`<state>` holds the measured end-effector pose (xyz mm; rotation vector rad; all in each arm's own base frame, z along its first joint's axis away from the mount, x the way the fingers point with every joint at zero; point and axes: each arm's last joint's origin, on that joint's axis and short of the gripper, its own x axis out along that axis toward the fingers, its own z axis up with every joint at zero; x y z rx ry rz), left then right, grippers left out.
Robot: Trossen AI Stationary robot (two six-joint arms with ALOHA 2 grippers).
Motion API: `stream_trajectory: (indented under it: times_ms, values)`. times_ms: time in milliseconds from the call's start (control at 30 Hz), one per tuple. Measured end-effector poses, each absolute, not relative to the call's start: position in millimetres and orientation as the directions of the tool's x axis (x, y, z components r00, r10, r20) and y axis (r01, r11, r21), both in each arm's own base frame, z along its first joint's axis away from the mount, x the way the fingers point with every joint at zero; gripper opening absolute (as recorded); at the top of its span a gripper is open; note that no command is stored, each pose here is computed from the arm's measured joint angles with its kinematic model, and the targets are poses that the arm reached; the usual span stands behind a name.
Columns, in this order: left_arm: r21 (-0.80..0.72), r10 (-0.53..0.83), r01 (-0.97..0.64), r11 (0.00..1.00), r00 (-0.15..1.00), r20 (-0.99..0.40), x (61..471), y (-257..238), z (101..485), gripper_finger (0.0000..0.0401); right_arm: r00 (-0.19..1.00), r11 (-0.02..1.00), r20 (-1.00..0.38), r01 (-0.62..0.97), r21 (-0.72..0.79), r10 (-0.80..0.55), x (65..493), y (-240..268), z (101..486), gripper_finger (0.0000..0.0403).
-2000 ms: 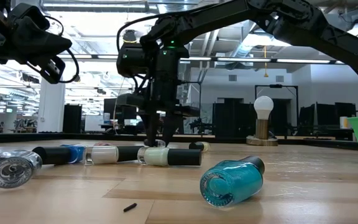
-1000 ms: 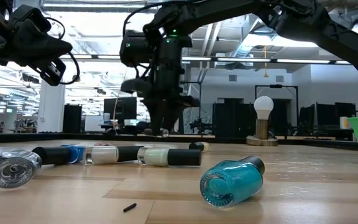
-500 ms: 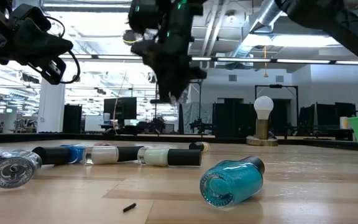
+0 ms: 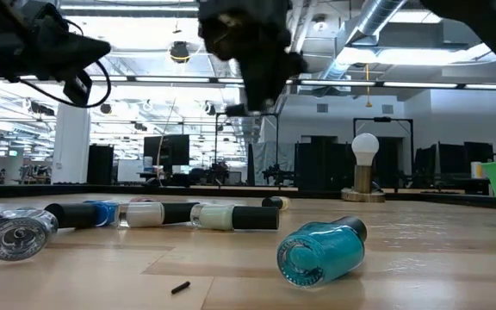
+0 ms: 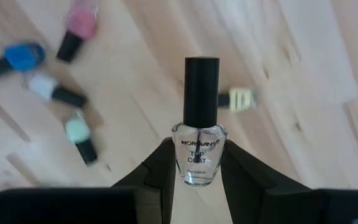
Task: Pick & Place Nail Polish
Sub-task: Put the top transparent nail polish into the green bin
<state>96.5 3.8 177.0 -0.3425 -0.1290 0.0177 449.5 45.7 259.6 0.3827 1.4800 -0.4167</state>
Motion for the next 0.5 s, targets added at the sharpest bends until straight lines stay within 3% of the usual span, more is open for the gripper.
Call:
stream_trajectory:
  times_ms: [233, 500]
  values:
    - [-0.335, 0.147, -0.093, 0.938, 0.979, 0.141, 95, 14, 179, 0.0001, 0.023, 0.863, -0.998, 0.504, -0.032, -0.05, 440, 82, 261, 0.0094]
    - [-0.335, 0.141, -0.086, 0.938, 0.979, 0.144, 95, 14, 179, 0.0001, 0.029, 0.849, -0.998, 0.527, -0.025, -0.047, 431, 122, 261, 0.0094]
